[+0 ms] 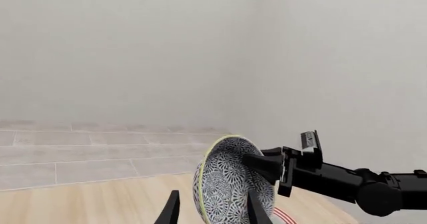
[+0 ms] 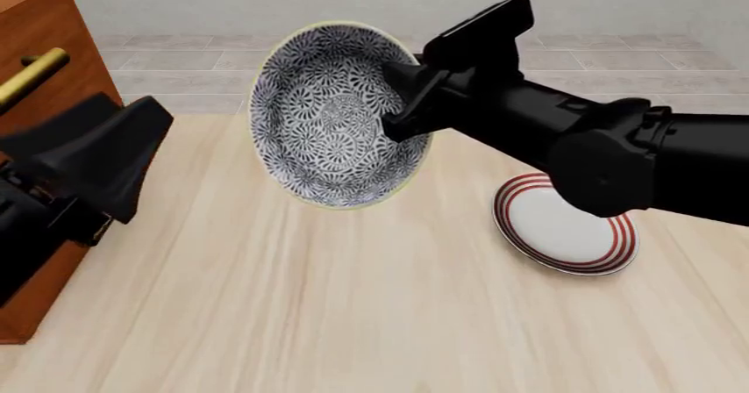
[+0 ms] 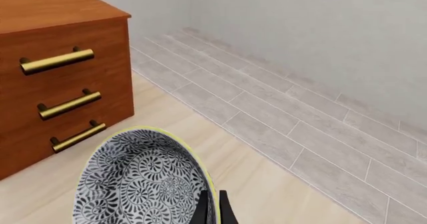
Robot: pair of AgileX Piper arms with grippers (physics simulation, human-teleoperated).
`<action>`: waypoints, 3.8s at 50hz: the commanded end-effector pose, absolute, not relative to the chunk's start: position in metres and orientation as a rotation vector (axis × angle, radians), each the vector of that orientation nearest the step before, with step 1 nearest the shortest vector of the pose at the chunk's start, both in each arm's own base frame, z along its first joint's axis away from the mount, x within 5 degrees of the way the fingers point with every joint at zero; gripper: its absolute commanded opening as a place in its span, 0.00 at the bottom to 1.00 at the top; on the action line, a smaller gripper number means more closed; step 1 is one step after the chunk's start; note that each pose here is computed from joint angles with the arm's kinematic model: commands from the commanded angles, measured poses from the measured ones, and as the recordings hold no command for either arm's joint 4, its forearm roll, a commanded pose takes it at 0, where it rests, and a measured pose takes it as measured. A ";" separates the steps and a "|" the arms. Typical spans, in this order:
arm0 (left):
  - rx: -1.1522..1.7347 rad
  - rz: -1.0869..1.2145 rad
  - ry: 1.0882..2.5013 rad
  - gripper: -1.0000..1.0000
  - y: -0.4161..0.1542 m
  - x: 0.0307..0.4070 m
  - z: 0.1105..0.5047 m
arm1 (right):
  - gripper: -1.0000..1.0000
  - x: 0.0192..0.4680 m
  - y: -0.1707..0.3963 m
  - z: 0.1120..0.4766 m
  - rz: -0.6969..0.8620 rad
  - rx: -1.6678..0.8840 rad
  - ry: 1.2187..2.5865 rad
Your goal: Put the bowl on top of the cabinet.
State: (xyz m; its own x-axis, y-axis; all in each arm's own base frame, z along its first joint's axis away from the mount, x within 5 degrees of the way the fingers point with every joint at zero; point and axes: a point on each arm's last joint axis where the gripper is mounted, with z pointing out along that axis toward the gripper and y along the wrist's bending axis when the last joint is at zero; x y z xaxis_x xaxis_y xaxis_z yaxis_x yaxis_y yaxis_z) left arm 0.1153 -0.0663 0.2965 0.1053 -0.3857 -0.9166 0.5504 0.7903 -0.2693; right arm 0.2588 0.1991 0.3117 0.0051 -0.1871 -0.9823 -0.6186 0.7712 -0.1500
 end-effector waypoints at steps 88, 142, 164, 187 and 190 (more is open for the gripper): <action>0.152 -0.771 1.402 1.00 -0.113 0.177 0.261 | 0.00 0.240 0.195 0.331 0.422 -0.654 1.516; 0.164 -0.781 1.403 0.00 -0.124 0.187 0.255 | 0.00 0.236 0.197 0.335 0.440 -0.653 1.510; 0.133 -0.780 1.397 0.00 -0.118 0.189 0.254 | 1.00 0.233 0.198 0.336 0.460 -0.648 1.517; 0.143 -0.769 1.387 0.00 -0.121 0.193 0.261 | 1.00 0.210 0.192 0.344 0.485 -0.674 1.489; 0.142 -0.767 1.384 0.00 -0.120 0.193 0.262 | 1.00 0.210 0.192 0.345 0.483 -0.676 1.485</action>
